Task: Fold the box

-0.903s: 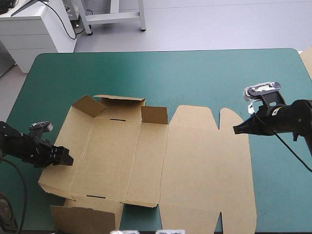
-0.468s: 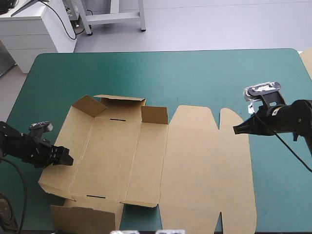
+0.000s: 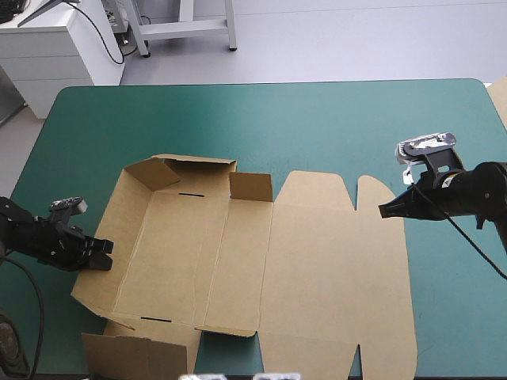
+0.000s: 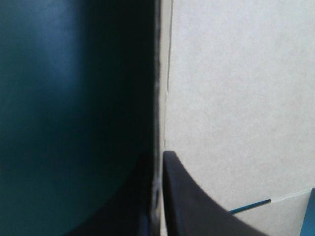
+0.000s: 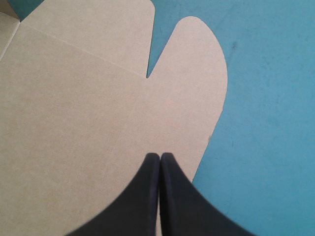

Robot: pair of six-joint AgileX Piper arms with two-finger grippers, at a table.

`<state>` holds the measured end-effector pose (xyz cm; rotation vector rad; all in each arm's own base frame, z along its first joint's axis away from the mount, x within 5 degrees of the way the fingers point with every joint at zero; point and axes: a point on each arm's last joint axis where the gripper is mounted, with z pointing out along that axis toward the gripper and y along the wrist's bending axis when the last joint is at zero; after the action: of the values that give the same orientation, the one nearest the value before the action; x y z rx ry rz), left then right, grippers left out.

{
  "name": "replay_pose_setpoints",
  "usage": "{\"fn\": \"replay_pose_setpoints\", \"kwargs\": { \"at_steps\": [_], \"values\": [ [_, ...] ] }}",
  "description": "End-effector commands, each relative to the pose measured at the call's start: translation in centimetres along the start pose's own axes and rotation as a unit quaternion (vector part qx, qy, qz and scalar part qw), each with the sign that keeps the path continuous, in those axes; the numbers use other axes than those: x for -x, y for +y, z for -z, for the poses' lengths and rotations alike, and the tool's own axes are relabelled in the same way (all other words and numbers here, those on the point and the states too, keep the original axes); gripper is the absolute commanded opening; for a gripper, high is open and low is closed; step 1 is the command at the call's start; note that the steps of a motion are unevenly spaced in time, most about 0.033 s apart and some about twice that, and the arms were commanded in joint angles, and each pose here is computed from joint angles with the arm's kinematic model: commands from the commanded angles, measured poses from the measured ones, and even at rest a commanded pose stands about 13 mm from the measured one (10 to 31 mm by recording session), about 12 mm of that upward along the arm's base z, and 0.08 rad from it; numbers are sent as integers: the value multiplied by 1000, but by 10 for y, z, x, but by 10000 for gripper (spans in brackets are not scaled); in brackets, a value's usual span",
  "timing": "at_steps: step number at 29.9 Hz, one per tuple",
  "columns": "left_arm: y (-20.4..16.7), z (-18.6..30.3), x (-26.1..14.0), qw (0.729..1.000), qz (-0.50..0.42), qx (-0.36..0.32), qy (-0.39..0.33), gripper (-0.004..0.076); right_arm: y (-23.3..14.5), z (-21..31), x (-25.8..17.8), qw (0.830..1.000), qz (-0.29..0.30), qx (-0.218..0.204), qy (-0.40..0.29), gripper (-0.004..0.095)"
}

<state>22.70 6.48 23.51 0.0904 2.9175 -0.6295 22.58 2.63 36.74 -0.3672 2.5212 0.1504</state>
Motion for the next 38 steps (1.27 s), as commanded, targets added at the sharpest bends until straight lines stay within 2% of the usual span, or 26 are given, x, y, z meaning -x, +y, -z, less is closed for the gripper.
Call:
{"fn": "replay_pose_setpoints", "kwargs": {
  "at_steps": [1,11,17,26,31,38],
  "values": [
    [-11,9,-2,1000,-7,-26,7,-6,-1,12,7,999,-1,-6,-40,-21],
    [-11,9,-2,1000,-10,-24,5,-6,-1,12,7,999,-1,-6,-40,-21],
    [-20,5,2,998,-58,-26,13,-8,-1,12,7,999,-1,-6,-40,-21],
    [-44,9,34,984,-165,32,-53,-8,0,12,3,1000,-1,-1,-22,-21],
    [-72,24,57,960,-257,87,-74,-8,0,12,3,1000,-1,-1,-21,-21],
    [-131,50,88,900,-382,138,-161,-8,0,12,3,1000,-1,-1,-22,-21]
  ]
}}
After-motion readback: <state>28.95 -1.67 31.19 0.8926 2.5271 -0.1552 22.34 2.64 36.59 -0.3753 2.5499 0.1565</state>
